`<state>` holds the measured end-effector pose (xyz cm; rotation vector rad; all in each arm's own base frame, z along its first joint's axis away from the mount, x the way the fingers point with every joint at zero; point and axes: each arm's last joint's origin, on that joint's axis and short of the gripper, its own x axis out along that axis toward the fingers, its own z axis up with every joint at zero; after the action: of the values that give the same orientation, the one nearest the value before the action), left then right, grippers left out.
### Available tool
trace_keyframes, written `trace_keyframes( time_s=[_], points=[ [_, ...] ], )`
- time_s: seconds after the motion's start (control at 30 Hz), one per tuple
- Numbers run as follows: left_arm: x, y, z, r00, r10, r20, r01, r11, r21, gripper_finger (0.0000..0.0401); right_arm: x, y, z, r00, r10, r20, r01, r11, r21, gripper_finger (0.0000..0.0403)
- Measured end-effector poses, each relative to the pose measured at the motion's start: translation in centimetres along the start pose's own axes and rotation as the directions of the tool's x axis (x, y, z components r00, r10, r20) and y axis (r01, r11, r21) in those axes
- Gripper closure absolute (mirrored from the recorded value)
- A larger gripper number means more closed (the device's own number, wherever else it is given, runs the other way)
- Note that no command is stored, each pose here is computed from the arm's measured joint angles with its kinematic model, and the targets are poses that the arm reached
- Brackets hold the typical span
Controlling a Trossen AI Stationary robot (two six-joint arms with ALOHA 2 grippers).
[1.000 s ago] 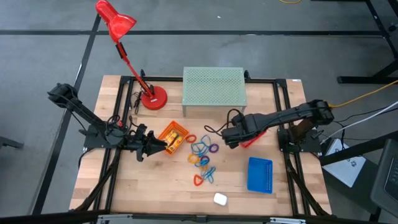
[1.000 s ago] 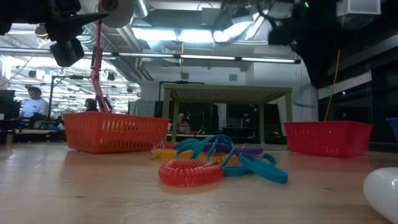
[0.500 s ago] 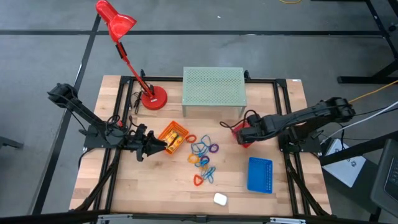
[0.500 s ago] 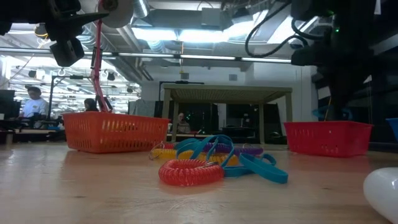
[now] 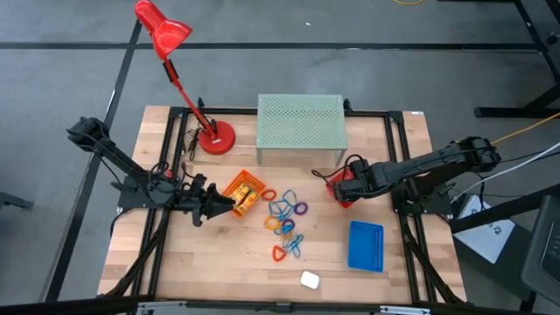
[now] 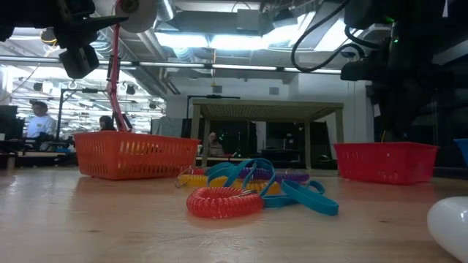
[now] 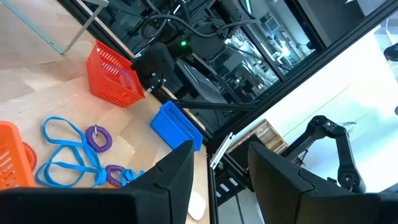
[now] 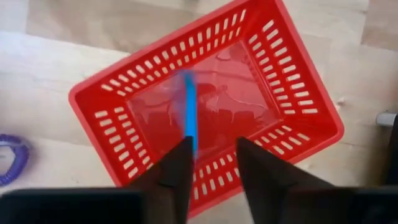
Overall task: Pick & Place Office Desk Supplies
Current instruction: Put the blue rubber band into the red bin
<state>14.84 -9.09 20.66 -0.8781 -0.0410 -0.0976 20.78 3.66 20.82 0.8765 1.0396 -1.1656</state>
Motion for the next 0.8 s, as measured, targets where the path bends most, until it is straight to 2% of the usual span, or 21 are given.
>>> trace_keyframes(
  time_s=[0.1, 0.2, 0.33, 0.5, 0.6, 0.7, 0.8],
  points=[
    [0.0, 0.0, 0.0, 1.000, 0.000, 0.000, 0.000, 1.000, 0.000, 0.0253, 0.0, 0.1, 0.0, 1.000, 0.006, 0.015, -0.007, 1.000, 0.024, 0.0231],
    [0.0, 0.0, 0.0, 1.000, 0.000, 0.000, 0.000, 1.000, 0.000, 0.0253, 0.0, 0.2, 0.0, 1.000, 0.021, 0.014, -0.021, 0.999, 0.029, 0.0210],
    [0.0, 0.0, 0.0, 1.000, 0.000, 0.000, 0.000, 1.000, 0.000, 0.0253, -0.3, 0.4, 0.1, 0.999, 0.034, 0.011, -0.035, 0.999, 0.035, 0.0205],
    [0.0, 0.0, 0.0, 1.000, 0.000, -0.001, 0.000, 1.000, 0.000, 0.0253, -3.3, 2.3, 0.6, 0.985, 0.171, 0.038, -0.172, 0.985, 0.030, 0.0218],
    [0.0, 0.0, 0.0, 1.000, 0.000, -0.001, 0.000, 1.000, 0.001, 0.0253, -5.8, 4.2, 1.1, 0.932, 0.348, 0.099, -0.349, 0.937, -0.013, 0.0228],
    [0.0, 0.0, 0.0, 1.000, 0.000, -0.001, 0.000, 1.000, 0.001, 0.0253, -8.0, 6.3, 1.4, 0.846, 0.523, 0.108, -0.512, 0.852, -0.110, 0.0239],
    [0.0, 0.0, 0.0, 1.000, 0.000, -0.001, 0.000, 1.000, 0.001, 0.0253, -8.3, 7.9, 1.3, 0.814, 0.576, 0.081, -0.558, 0.812, -0.170, 0.0248]
  ],
)
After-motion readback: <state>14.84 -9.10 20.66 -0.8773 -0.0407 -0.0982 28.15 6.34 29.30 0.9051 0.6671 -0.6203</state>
